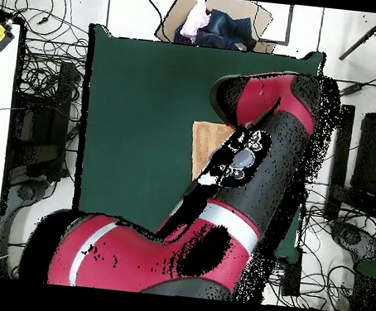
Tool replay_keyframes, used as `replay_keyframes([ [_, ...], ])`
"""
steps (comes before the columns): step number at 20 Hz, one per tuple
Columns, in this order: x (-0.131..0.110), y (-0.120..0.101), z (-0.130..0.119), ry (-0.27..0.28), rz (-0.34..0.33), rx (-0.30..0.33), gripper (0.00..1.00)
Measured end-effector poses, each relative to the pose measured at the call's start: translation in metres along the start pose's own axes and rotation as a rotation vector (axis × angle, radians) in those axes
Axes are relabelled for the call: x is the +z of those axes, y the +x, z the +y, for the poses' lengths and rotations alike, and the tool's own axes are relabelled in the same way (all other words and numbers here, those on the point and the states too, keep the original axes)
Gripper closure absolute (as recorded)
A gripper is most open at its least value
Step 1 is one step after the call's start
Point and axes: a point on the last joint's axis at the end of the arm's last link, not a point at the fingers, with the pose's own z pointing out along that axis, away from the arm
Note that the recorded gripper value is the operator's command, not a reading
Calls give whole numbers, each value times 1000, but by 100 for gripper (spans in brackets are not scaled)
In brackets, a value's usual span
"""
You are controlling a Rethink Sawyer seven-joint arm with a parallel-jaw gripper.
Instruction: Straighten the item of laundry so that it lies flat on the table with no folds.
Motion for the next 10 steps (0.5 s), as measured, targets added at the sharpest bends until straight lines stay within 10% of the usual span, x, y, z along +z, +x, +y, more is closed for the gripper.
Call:
replay_keyframes([
  [10, 23, -12, 47, -47, 57, -97, 0],
])
